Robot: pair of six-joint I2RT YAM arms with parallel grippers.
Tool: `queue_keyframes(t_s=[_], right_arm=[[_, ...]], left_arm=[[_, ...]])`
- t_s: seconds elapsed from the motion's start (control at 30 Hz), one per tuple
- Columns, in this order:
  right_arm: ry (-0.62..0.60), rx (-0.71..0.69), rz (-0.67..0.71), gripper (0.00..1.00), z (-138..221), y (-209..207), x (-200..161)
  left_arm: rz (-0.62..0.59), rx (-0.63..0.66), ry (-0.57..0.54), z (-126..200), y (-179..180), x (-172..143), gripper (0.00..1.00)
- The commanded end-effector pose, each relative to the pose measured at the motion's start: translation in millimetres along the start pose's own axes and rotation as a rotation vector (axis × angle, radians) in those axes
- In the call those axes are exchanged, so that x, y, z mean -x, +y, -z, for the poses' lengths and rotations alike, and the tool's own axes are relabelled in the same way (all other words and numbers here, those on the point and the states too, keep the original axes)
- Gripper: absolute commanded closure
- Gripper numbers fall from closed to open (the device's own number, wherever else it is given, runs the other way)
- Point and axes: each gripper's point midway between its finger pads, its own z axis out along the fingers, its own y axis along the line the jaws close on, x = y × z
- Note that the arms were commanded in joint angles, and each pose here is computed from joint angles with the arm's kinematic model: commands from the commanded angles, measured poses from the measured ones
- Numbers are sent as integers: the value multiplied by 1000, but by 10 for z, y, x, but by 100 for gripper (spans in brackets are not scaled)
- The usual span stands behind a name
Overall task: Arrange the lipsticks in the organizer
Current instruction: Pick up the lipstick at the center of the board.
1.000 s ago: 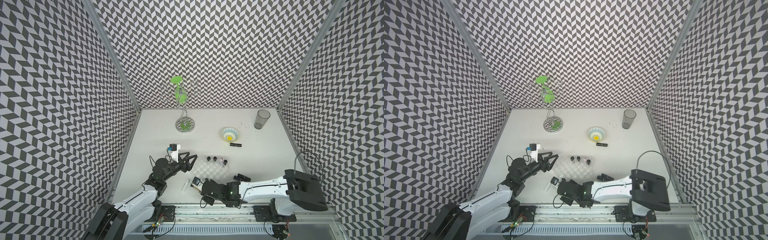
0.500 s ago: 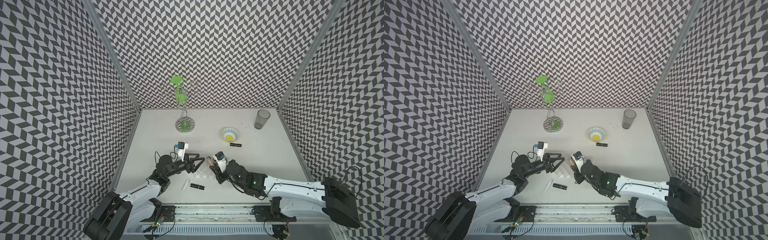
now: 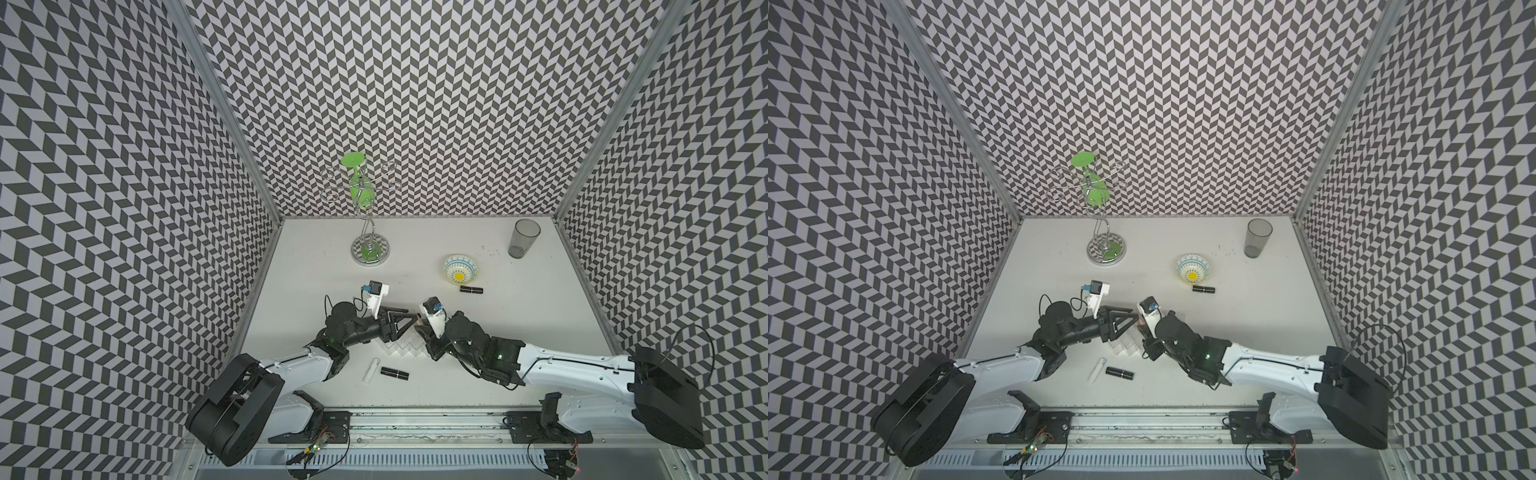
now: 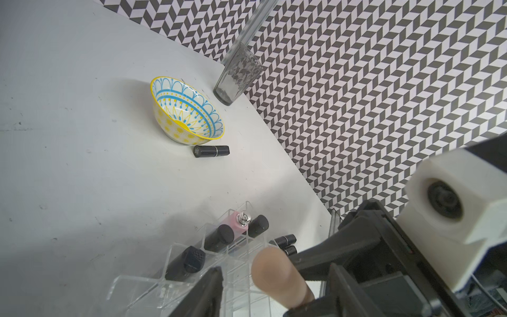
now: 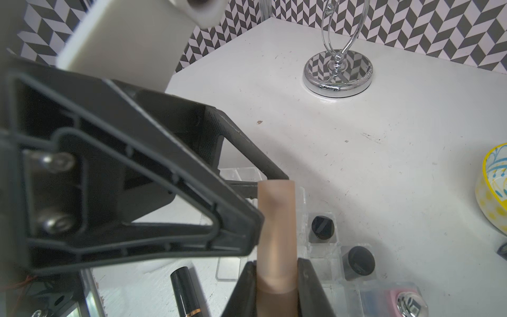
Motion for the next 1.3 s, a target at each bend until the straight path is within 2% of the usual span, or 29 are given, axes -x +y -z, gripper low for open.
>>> queue_keyframes(t_s=[0.0, 0.13, 0.2, 0.23, 0.47, 0.53, 0.6, 0.63, 0.7, 0.77, 0.87, 0.97, 1.1, 1.27], right_arm=[[-55, 18, 6, 83, -39, 69, 210], [-58, 22, 10, 82, -63, 80, 206], [-59, 26, 9, 82, -72, 92, 217], [-57, 22, 11, 82, -80, 86, 217], [-56, 18, 16, 81, -110, 90, 213], [-55, 20, 18, 80, -127, 100, 218], [-50, 22, 21, 80, -150, 106, 208], [-46, 24, 24, 79, -156, 114, 201], [-46, 26, 23, 77, -163, 117, 194], [-48, 27, 18, 68, -164, 114, 191], [-49, 26, -1, 32, -154, 109, 184], [-91, 48, -27, 20, -71, 120, 233], [-124, 19, -68, 15, 59, 28, 273], [-171, -2, -133, 15, 266, -94, 262]], left_arm=[[-39, -36, -44, -32, -109, 141, 44], [-32, -51, -45, -45, -119, 137, 49], [-31, -60, -41, -56, -127, 135, 63], [-31, -62, -39, -57, -128, 131, 65], [-27, -61, -36, -54, -127, 122, 63], [-26, -66, -33, -55, -136, 114, 71], [-24, -72, -33, -51, -145, 112, 74], [-25, -78, -30, -50, -159, 111, 82], [-29, -78, -30, -41, -168, 113, 85], [-32, -70, -32, -33, -165, 116, 88], [-40, -53, -37, -24, -149, 125, 97], [-57, -23, -50, -6, -115, 144, 100], [-123, 65, -64, -7, -43, 179, 100], [-265, 420, -105, 62, 237, 294, 100]])
